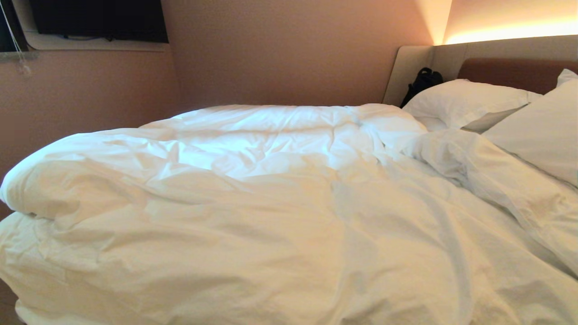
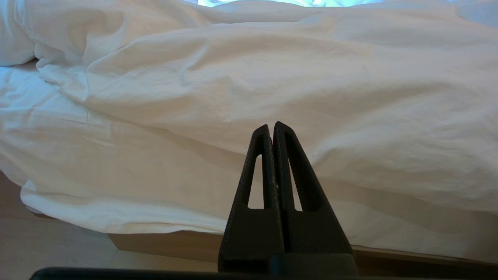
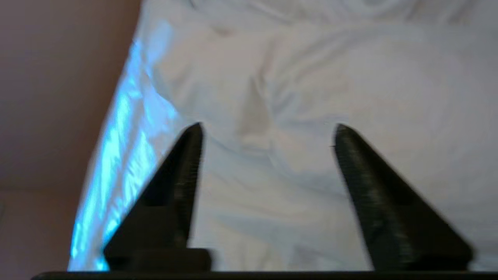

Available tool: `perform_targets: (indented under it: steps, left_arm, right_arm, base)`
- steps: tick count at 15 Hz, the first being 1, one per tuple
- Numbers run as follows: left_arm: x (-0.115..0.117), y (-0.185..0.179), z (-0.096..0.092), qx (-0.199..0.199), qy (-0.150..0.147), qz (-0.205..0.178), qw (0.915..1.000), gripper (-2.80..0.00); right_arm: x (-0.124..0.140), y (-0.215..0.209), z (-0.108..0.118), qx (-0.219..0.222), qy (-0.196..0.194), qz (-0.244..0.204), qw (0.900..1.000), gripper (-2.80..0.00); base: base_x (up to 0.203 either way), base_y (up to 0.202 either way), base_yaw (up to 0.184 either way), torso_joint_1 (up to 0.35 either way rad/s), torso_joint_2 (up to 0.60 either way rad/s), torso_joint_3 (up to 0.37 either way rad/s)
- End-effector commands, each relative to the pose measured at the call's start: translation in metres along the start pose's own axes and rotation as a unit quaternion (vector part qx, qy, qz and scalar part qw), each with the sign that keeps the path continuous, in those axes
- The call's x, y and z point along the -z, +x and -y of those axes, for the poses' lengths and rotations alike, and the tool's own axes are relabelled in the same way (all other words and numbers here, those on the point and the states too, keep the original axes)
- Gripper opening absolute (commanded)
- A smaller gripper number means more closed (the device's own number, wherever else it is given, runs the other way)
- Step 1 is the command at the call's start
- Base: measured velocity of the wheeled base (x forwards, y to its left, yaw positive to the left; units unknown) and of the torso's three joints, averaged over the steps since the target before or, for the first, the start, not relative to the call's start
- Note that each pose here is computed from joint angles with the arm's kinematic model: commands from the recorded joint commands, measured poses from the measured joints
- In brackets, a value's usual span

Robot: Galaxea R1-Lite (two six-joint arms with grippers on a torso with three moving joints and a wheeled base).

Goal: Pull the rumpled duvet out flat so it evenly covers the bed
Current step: Flatten the corners of the folded blanket

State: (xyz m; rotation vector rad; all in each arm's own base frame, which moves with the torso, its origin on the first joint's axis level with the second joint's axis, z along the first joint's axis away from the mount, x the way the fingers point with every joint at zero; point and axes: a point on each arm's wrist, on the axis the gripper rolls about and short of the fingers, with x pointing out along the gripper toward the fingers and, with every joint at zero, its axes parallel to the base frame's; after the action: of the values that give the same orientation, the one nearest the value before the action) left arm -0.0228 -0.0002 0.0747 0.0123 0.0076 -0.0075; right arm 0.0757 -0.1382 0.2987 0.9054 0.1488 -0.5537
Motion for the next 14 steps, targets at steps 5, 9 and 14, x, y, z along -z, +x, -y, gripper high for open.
perform_targets:
  steps: [5,9,14]
  left_arm:
    - [0.0,0.0,0.0,0.0,0.0,0.0,1.0,-2.8]
    - [0.0,0.0,0.0,0.0,0.0,0.0,1.0,-2.8]
    - [0.0,0.0,0.0,0.0,0.0,0.0,1.0,-2.8]
  right_arm:
    - [0.003,0.04,0.015,0.039,-0.147,-0.073,0.986,-2.8]
    - [0.014,0.052,0.005,0.085,-0.238,-0.087,0.964,-2.8]
    - [0.046,0.067,-0.005,0.142,-0.33,-0.121,0.925,-2.8]
  base:
    - [0.0,0.0,0.0,0.0,0.0,0.0]
    - [0.0,0.0,0.0,0.0,0.0,0.0]
    - [0.0,0.0,0.0,0.0,0.0,0.0]
